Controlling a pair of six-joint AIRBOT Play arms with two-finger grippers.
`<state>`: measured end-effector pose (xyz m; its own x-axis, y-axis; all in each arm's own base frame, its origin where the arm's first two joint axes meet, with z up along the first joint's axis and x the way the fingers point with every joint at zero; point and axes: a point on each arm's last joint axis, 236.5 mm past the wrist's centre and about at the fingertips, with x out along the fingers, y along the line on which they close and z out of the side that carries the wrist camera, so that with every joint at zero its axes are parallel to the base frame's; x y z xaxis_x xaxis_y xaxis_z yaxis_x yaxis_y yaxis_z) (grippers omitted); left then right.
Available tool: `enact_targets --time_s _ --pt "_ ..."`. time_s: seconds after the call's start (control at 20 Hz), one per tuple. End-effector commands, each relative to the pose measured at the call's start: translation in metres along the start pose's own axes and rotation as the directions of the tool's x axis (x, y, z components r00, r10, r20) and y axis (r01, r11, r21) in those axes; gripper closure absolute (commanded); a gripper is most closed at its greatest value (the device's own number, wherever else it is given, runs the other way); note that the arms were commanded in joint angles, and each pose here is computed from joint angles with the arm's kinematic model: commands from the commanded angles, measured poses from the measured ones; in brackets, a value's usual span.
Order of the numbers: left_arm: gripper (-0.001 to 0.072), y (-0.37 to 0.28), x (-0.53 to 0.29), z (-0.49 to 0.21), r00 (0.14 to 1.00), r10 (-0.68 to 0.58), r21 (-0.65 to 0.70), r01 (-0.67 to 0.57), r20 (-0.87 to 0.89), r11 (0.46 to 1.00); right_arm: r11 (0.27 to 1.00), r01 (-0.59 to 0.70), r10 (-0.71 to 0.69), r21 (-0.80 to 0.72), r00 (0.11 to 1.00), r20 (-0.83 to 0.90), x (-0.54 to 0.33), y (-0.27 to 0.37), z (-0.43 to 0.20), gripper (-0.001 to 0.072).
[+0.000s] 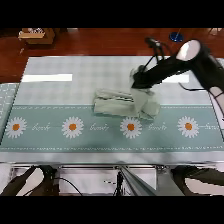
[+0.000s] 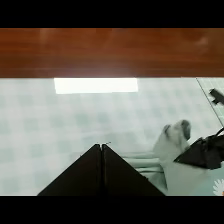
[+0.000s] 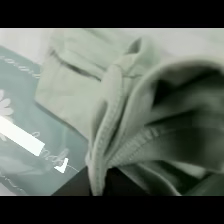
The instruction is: Fold the shirts.
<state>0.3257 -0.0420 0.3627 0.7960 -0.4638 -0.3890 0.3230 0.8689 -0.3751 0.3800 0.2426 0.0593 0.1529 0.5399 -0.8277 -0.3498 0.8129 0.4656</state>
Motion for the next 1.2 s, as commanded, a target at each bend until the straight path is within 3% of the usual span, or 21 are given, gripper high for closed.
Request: enact_targets --time_s 0.0,0.15,0.25,0.35,0.55,0.65,0.75,0.9,0.95,1.0,1.05,1.15 --pt "0.0685 -0.006 -0.012 0.000 1.000 0.019 0.018 -0.020 0.020 1.000 0.999 -0.029 0.028 -0.019 0.999 -0.017 0.051 0.041 -0.004 0.0688" --pt "0.0684 -0.019 -0.007 -0.005 1.000 -0.019 0.035 0.020 -0.005 0.999 0.999 -0.050 0.050 0.004 0.999 0.019 0.079 0.064 0.000 0.0678" --pt "0.0684 -0.025 -0.004 -0.009 0.999 -0.039 0.043 0.040 -0.022 0.998 0.994 -0.104 0.103 0.016 0.992 0.067 0.089 0.086 0.009 0.0414" --pt "0.0685 -0.027 -0.002 -0.010 0.998 -0.048 0.047 0.049 -0.028 0.998 0.986 -0.168 0.169 -0.022 0.979 0.117 0.088 0.108 0.019 0.0274" --pt "0.0684 -0.008 0.008 -0.015 0.998 -0.008 0.031 0.010 -0.061 0.999 0.985 -0.134 0.146 -0.105 0.983 0.111 0.068 0.104 0.016 0.0258" --pt "0.0684 0.006 0.019 -0.025 0.995 -0.002 -0.006 0.001 -0.100 1.000 0.989 -0.038 0.050 -0.146 0.996 0.079 0.042 0.074 0.008 0.0259" --pt "0.0684 0.022 0.034 -0.046 0.988 -0.013 -0.068 0.002 -0.156 0.998 0.974 0.136 -0.133 -0.183 0.991 0.031 0.003 0.019 -0.005 0.0259" --pt "0.0678 0.042 0.055 -0.086 0.968 -0.038 -0.132 0.005 -0.248 0.991 0.833 0.525 -0.542 -0.173 0.838 -0.067 -0.091 -0.104 -0.037 0.0267" --pt "0.0608 0.047 0.061 -0.099 0.960 -0.048 -0.144 0.008 -0.275 0.990 0.772 0.618 -0.634 -0.149 0.764 -0.118 -0.124 -0.142 -0.052 0.0307" --pt "0.0425 0.052 0.066 -0.113 0.952 -0.059 -0.173 0.006 -0.301 0.985 0.761 0.642 -0.648 -0.096 0.743 -0.166 -0.142 -0.166 -0.066 0.0307" --pt "0.0304 0.056 0.070 -0.125 0.944 -0.068 -0.196 0.004 -0.323 0.981 0.793 0.609 -0.597 -0.005 0.776 -0.202 -0.145 -0.181 -0.079 0.0300" --pt "0.0300 0.065 0.075 -0.147 0.927 -0.069 -0.228 -0.018 -0.368 0.973 0.879 0.425 -0.390 0.217 0.902 -0.188 -0.127 -0.189 -0.094 0.0161"
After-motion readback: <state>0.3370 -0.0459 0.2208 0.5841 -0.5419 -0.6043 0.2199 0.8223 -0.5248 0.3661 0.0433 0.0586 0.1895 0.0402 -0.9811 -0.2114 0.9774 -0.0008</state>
